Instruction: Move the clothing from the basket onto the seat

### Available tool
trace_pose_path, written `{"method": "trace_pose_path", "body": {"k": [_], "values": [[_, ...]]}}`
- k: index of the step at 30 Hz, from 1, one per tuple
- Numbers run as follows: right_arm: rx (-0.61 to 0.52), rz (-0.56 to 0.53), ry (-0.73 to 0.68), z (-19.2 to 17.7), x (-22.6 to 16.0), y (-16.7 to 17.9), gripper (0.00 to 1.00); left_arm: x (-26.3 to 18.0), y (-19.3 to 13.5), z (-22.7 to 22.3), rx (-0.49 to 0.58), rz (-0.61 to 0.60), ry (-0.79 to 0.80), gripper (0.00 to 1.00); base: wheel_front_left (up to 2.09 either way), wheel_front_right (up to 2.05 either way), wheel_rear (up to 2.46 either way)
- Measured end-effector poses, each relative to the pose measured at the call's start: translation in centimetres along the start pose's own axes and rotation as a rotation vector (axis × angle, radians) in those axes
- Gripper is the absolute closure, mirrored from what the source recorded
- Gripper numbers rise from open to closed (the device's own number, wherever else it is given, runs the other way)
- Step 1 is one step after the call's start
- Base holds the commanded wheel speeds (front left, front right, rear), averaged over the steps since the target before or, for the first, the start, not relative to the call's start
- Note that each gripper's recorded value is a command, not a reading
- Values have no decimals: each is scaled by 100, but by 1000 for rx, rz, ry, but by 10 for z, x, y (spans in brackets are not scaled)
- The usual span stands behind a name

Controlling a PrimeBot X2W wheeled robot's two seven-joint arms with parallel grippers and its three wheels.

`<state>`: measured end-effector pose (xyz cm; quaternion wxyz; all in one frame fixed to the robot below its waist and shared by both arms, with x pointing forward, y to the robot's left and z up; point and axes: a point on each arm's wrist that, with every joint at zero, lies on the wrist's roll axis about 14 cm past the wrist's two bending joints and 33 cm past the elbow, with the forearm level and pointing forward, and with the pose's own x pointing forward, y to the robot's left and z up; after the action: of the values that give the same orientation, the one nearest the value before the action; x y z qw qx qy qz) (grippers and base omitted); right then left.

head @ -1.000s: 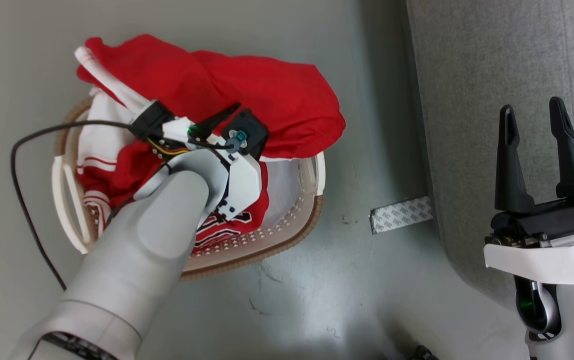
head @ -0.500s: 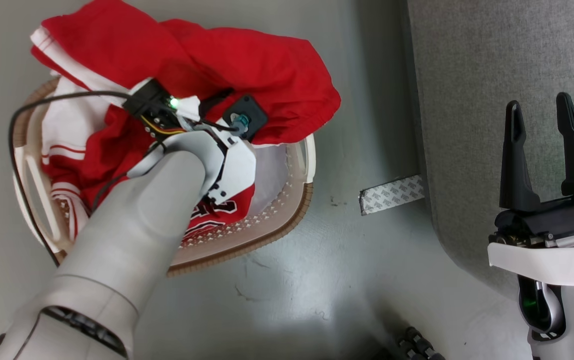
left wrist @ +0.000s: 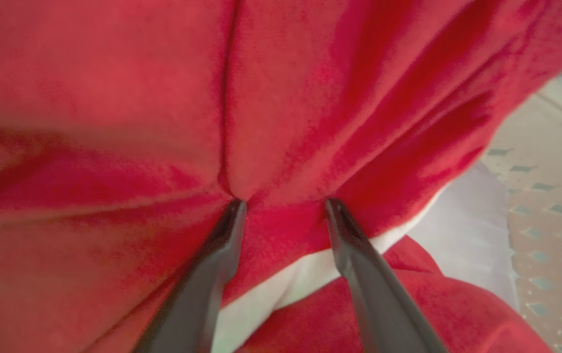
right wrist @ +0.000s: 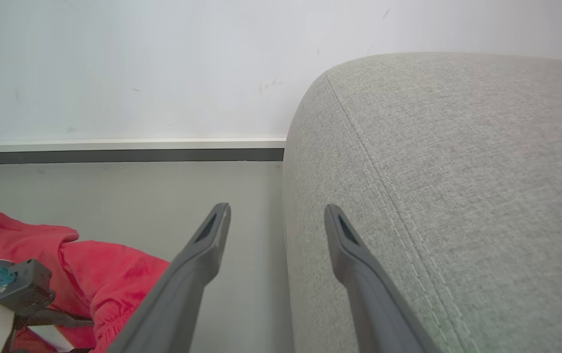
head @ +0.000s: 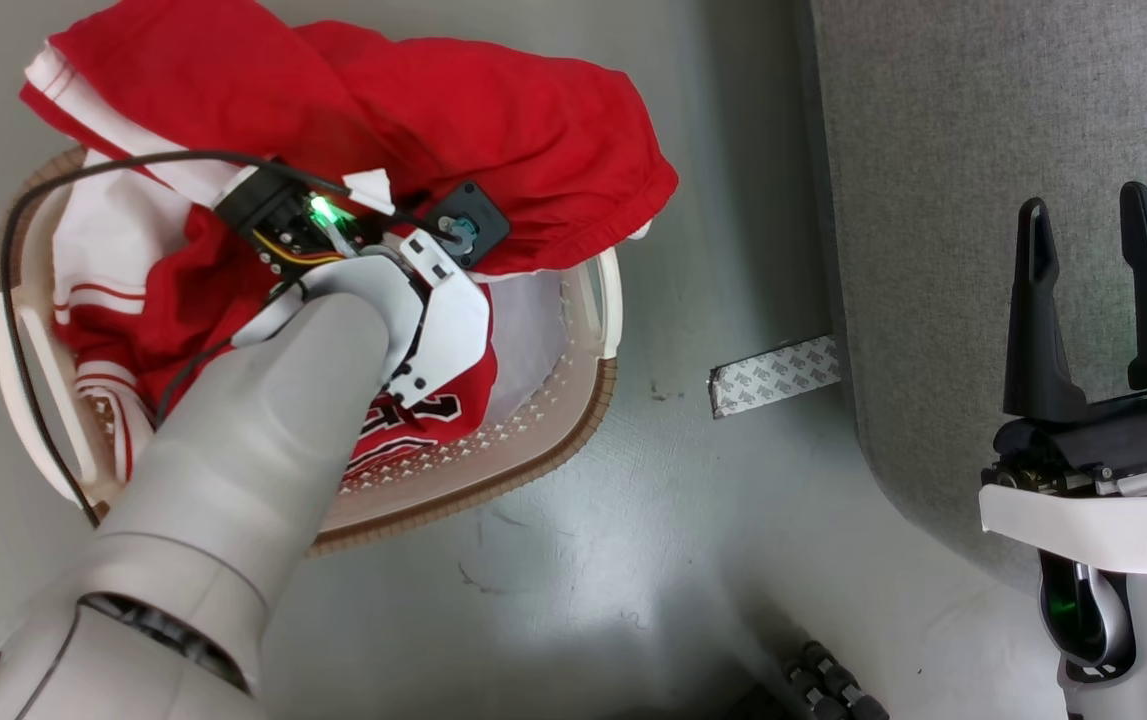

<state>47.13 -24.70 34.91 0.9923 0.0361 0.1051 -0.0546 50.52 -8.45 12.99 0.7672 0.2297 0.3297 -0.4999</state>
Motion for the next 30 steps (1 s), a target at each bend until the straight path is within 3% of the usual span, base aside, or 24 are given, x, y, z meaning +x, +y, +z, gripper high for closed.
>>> {"method": "trace_pose_path", "body": {"k": [2,3,9,10,11,12,30], "values": [[-4,-1,-1,0,0,-1,0,1,-2,-1,4,-6,4,39,4,4,4],[-6,0,-1,0,0,0,0,1,-3,-2,0,-8,6,51,8,8,8],[-15,12,3,-3,1,4,0,-1,-3,-7,-4,-11,14,60,8,8,8],[-17,13,5,-4,1,4,0,-2,-3,-9,-10,-11,17,68,8,8,8],[-21,16,5,-4,1,5,0,-2,-3,-11,-14,-11,18,90,7,7,7],[-27,19,5,-5,2,6,0,-3,-3,-14,-16,-12,28,100,5,5,5],[-20,58,-53,17,3,22,0,-45,-11,11,-143,15,-95,100,0,0,0]]}}
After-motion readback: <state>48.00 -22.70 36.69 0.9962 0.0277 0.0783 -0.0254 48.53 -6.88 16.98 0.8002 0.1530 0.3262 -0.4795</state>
